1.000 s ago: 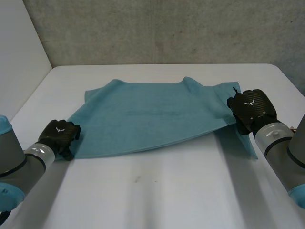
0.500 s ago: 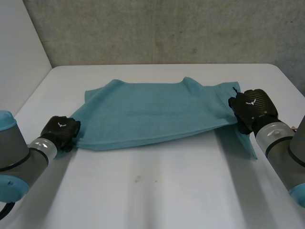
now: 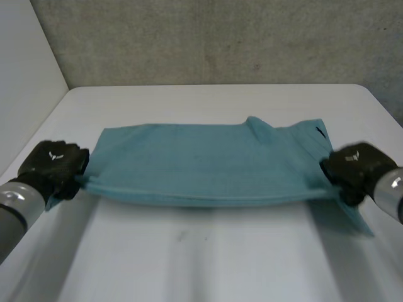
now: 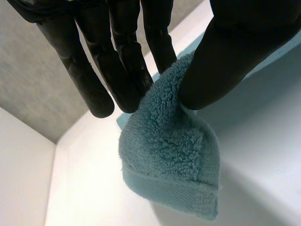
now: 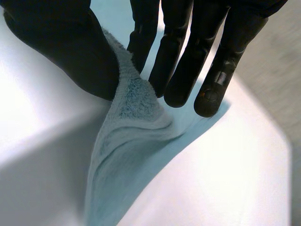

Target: Fold the laundry

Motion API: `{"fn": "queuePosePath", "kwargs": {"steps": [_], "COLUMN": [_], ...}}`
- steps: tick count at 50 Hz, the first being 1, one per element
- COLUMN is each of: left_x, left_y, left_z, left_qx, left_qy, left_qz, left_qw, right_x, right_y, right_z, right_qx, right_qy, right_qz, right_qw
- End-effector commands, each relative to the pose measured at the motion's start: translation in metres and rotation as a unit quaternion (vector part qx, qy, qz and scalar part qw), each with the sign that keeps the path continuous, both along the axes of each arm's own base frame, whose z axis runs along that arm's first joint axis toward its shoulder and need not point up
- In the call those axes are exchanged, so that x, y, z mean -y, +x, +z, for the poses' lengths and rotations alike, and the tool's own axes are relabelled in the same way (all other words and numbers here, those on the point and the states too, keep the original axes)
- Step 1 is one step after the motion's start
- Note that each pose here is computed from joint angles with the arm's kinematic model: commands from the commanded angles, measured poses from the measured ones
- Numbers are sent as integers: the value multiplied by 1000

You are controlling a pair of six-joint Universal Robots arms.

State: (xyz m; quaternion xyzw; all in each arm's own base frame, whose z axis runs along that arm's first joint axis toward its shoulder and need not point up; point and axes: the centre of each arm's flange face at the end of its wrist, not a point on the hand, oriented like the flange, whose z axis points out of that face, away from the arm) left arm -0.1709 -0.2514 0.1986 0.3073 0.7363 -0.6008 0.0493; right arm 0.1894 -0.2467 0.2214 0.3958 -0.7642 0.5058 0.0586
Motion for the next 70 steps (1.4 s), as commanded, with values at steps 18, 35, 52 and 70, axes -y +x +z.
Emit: {"fn": "queuePosePath", "kwargs": {"steps": [18,35,52,70], "left_x": [102,131,98,92], "left_y": [-44,-42,-34,-7], "left_z": [52,214,-5,-29], "left_qx": [-18,-167,-103,-94], "left_qy": [-132,-447,-157,-119], "left_qz": [-39,11,19,57], "left_qw": [990,879,982,987], "right_x": [103,95,60,62], "right_y": [17,35,44,9], "right_z": [40,190,-32,-63], "right_qx": [8,152,81,125], "right_qy": [-152,-480,-149,-69], "right_qz": [-22,-34,44,-36], "right_qw": [988,863,985,989]}}
